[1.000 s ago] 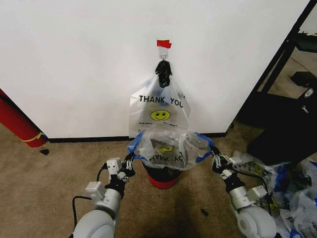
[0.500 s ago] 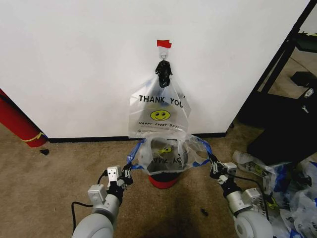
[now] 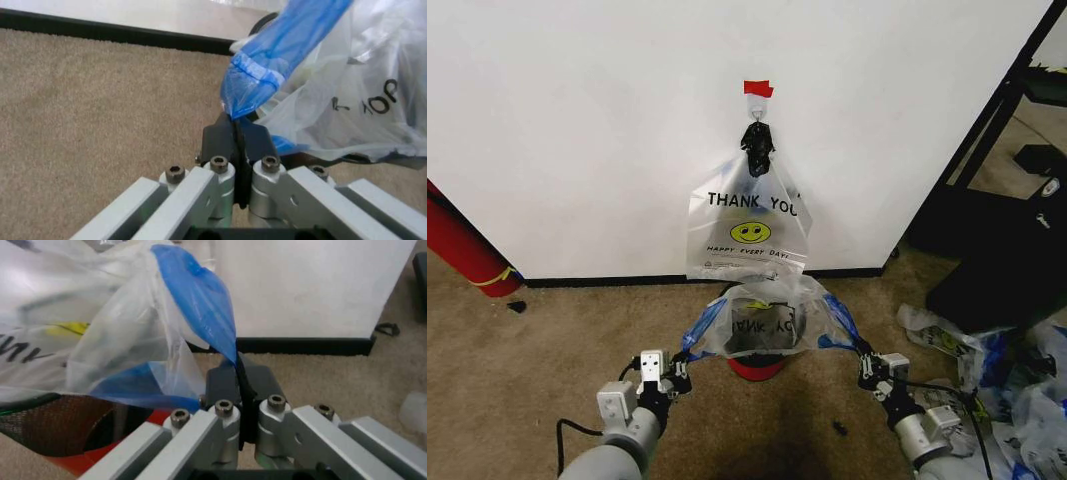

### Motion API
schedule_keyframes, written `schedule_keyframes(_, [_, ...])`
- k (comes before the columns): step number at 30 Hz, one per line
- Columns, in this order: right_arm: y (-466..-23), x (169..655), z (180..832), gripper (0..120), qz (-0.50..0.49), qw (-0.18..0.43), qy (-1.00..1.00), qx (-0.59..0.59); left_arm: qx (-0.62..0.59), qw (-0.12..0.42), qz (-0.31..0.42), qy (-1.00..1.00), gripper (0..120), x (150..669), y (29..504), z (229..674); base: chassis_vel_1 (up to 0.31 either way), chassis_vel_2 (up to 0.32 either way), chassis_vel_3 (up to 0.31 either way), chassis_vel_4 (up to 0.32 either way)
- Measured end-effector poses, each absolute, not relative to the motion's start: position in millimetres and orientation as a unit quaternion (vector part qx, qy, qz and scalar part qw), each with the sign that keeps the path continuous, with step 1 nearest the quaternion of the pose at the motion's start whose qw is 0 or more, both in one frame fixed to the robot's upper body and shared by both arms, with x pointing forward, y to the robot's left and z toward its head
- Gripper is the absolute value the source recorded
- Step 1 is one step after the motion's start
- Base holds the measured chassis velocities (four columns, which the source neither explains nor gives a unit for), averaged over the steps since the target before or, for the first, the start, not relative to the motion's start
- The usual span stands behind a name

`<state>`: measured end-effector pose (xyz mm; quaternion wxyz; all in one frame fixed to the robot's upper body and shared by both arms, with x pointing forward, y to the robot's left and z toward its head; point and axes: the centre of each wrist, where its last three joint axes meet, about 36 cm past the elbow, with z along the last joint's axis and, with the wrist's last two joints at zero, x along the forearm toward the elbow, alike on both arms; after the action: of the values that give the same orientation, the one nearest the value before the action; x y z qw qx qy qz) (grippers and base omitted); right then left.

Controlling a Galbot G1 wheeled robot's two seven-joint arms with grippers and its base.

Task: Pick up the garbage bag from the wall and place it over the trash bin.

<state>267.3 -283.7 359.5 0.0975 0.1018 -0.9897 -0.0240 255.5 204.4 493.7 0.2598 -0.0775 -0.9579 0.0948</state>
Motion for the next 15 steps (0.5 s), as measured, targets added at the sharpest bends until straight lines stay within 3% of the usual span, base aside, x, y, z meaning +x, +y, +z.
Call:
schedule_keyframes(5, [-282.9,266.1,355.8,0,-0.010,0.126,-0.988,0.088,-0.091,0.296,0.079,-0.948,0,252.1,205.4,501.0,0.000,0.000,0.000,0.000])
schedule_keyframes(15, [-269.7,298.4,344.3,0,-0.042,0.166,-0.983,0.068,-0.063,0.324,0.068,-0.941,0,280.7,207.2,462.8,0.000,0.000,0.000,0.000])
